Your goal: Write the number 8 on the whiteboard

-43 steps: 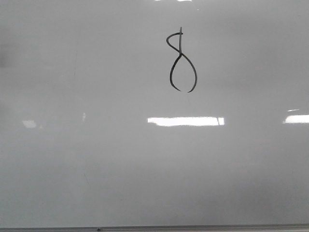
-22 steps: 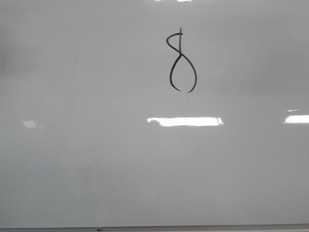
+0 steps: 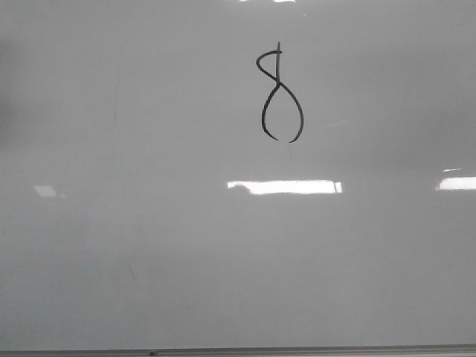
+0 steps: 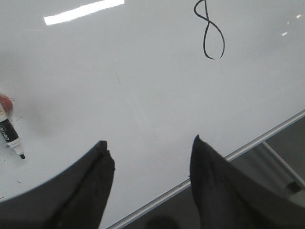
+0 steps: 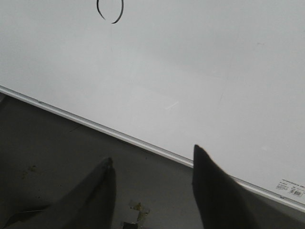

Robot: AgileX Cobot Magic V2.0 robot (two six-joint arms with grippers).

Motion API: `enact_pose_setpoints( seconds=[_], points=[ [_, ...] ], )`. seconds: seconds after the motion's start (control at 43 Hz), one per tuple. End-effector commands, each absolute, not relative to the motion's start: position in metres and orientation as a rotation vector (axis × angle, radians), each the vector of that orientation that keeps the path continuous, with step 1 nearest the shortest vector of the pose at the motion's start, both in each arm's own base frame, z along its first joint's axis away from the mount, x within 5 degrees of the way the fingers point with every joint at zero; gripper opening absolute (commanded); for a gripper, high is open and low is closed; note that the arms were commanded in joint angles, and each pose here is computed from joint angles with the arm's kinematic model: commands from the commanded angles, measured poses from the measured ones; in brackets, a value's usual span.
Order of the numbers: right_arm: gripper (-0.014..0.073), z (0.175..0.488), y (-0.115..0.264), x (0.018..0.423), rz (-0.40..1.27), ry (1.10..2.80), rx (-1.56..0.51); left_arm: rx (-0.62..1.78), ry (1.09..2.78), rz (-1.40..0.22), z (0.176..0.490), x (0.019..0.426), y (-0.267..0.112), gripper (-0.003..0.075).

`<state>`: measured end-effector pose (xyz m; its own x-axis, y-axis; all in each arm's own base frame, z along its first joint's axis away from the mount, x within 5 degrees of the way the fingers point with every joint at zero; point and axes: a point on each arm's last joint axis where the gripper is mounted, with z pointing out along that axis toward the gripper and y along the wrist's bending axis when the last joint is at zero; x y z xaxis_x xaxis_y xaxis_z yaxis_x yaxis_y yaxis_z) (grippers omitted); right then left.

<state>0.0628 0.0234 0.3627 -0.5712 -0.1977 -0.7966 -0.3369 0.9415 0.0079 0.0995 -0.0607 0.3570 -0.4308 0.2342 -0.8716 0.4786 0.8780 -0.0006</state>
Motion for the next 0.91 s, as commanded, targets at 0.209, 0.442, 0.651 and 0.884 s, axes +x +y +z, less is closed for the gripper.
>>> enact_pose_setpoints(
  seconds=[0.209, 0.442, 0.651, 0.884],
  points=[
    [0.0391, 0.3734, 0.0221, 0.0664, 0.179, 2.121, -0.346, 0.52, 1.925, -0.299, 0.3722, 0.1007, -0.0607, 0.0367],
    [0.0391, 0.3731, 0.022, 0.0663, 0.179, 2.124, -0.346, 0.523, 1.921, -0.287, 0.3724, 0.101, -0.0602, 0.0363],
    [0.0253, 0.3727, 0.022, 0.066, 0.179, 2.129, -0.347, 0.523, 1.921, -0.287, 0.3724, 0.101, -0.0602, 0.0185],
    [-0.0048, 0.3728, 0.0221, 0.066, 0.18, 2.129, -0.347, 0.523, 1.921, -0.287, 0.3724, 0.101, -0.0602, -0.0022]
  ],
)
